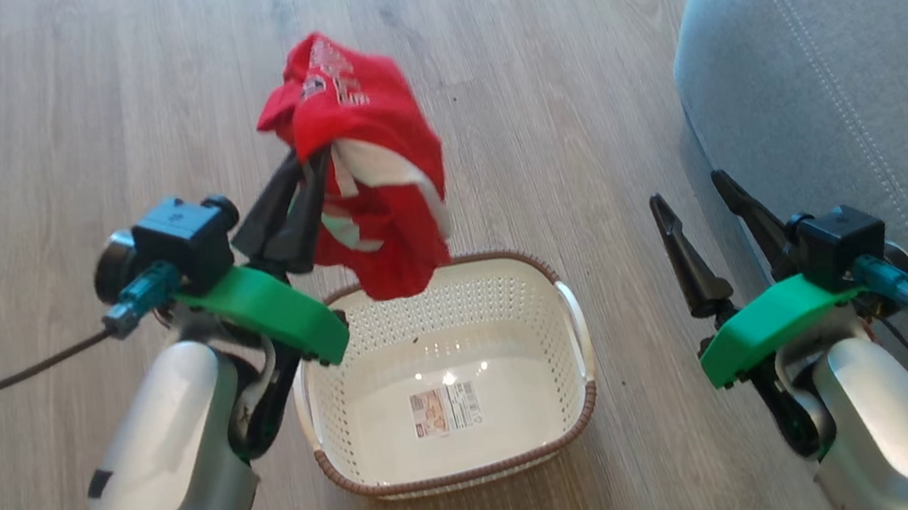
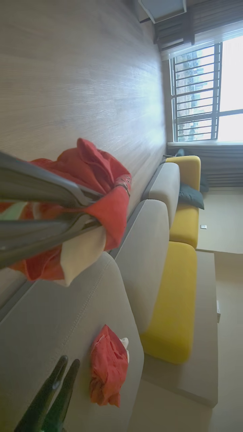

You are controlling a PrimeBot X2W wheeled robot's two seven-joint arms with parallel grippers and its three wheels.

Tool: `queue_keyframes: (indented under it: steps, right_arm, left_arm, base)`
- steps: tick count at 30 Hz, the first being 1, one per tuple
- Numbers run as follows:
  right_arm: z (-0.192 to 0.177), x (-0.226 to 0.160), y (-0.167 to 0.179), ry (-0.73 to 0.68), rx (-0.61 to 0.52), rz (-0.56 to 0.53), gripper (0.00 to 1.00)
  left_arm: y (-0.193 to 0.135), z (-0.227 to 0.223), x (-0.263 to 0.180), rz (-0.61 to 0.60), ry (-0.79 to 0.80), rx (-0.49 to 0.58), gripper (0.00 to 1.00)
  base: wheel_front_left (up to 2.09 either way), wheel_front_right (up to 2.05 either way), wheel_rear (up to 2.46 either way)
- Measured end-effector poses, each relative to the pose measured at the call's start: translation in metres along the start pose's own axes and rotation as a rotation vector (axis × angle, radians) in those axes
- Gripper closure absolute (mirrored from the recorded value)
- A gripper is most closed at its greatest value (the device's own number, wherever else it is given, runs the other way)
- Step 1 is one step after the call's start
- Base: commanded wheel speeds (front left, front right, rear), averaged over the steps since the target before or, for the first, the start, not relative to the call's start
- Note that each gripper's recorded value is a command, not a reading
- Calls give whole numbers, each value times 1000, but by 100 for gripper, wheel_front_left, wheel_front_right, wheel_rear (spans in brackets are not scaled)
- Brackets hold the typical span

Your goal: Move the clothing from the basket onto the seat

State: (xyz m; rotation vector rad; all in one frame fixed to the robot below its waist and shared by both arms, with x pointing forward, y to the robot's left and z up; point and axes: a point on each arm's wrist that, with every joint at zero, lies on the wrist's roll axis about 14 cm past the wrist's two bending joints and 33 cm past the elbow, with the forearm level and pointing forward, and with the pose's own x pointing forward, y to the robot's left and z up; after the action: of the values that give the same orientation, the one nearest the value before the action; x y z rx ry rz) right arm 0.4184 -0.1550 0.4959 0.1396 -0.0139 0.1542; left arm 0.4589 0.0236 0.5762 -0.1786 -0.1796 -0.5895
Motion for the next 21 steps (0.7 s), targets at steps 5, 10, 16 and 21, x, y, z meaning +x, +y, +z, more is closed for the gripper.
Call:
queue_keyframes:
  steps: [5, 10, 16, 21]
  right_arm:
    - [2, -6, 2, -4, 5, 1, 0]
    - [-5, -11, 1, 16, 8, -5, 0]
    - [2, -9, 30, -7, 5, 86, 0]
    - [19, -4, 85, -60, -10, 257, 0]
  left_arm:
    - [-11, 46, 6, -35, -132, 36, 100]
    - [-23, 72, 10, -68, -206, 44, 100]
    - [-28, 76, 11, -73, -209, 46, 100]
    - [-34, 73, 9, -87, -203, 41, 100]
  base:
    - [0, 0, 0]
    - [0, 0, 0]
    - [0, 0, 0]
    - [0, 0, 0]
